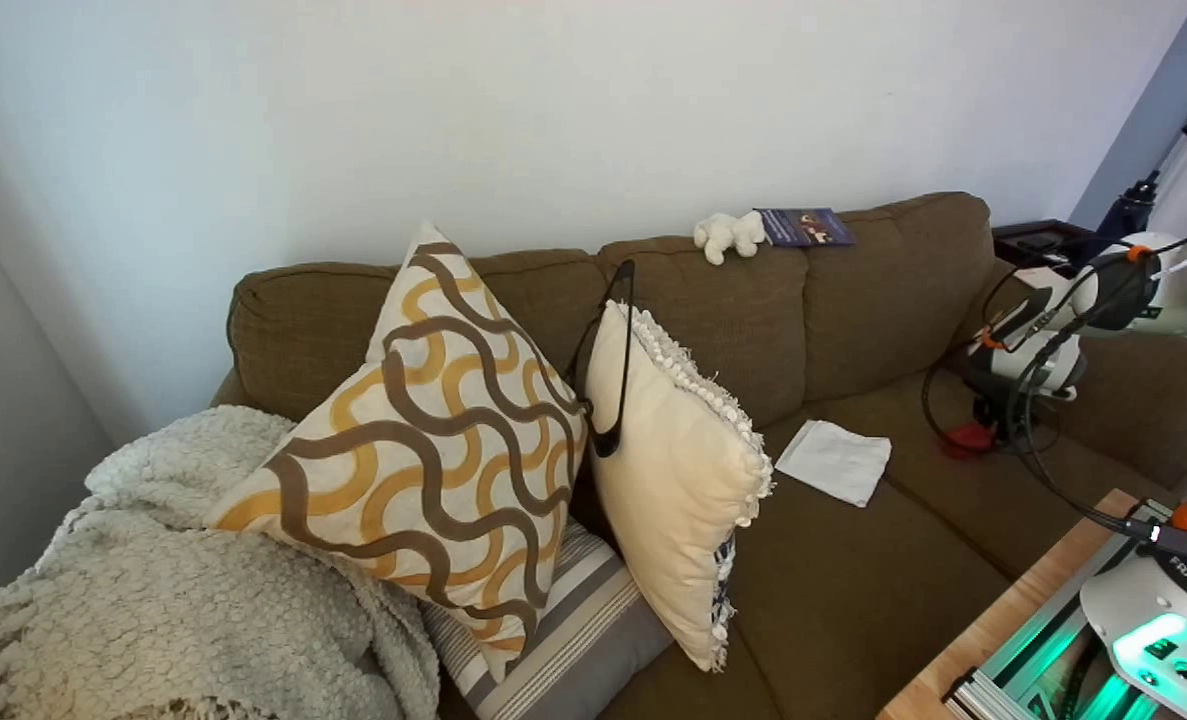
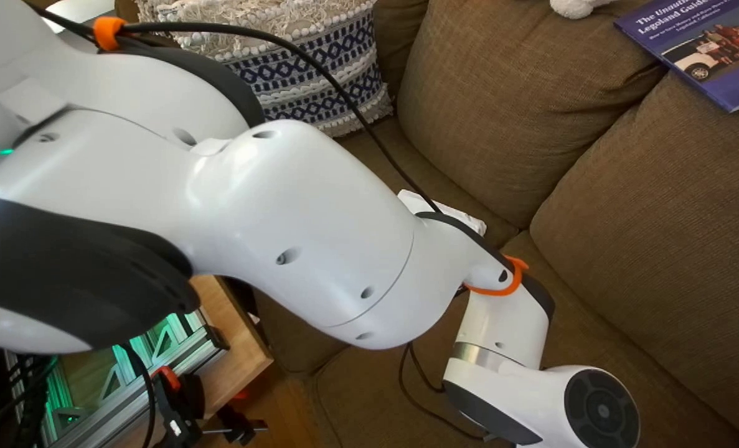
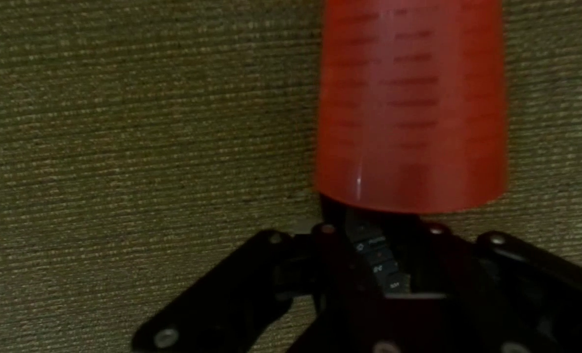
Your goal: Put the black remote control on the white towel
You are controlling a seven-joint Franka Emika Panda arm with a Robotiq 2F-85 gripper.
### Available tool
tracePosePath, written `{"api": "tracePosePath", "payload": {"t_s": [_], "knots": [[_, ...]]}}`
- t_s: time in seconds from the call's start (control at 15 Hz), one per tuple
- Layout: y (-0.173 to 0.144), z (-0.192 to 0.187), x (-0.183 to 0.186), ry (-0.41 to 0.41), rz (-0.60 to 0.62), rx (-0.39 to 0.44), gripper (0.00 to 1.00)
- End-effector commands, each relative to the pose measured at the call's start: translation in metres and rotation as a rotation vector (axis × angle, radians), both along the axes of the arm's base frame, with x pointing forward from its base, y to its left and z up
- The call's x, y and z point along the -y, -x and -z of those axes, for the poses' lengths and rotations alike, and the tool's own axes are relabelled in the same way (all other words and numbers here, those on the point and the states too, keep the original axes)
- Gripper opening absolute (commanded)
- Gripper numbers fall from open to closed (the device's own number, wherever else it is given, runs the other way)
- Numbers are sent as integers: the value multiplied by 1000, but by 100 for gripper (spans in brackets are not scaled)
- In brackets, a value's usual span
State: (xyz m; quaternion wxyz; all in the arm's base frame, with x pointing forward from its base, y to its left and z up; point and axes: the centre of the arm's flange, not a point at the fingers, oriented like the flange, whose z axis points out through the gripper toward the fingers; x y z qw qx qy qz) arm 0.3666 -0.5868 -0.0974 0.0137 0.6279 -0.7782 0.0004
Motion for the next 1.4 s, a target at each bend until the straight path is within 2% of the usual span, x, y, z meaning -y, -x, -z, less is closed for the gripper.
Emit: {"api": "tracePosePath", "payload": {"t_s": [0.0, 0.13, 0.2, 0.4, 0.53, 0.73, 0.8, 0.87, 0.93, 1.07, 1.2, 1.27, 1.33], "knots": [[-2, 20, 20, -13, -7, -9, 4], [-2, 13, 23, 17, -5, -21, 5], [-1, 11, 25, 46, -3, -30, 2], [3, 0, 41, 172, 13, -51, 4], [10, -12, 51, 243, 22, -41, 0], [17, -20, 56, 301, 1, -53, 0], [19, -19, 56, 266, -21, -61, 0], [20, -19, 55, 239, -38, -53, 26], [19, -18, 53, 207, -48, -28, 27], [18, -15, 49, 107, -64, 27, 40], [17, -14, 46, 1, -76, 44, 56], [13, -20, 30, 89, -64, 10, 37], [14, -19, 30, 53, -71, 18, 46]]}}
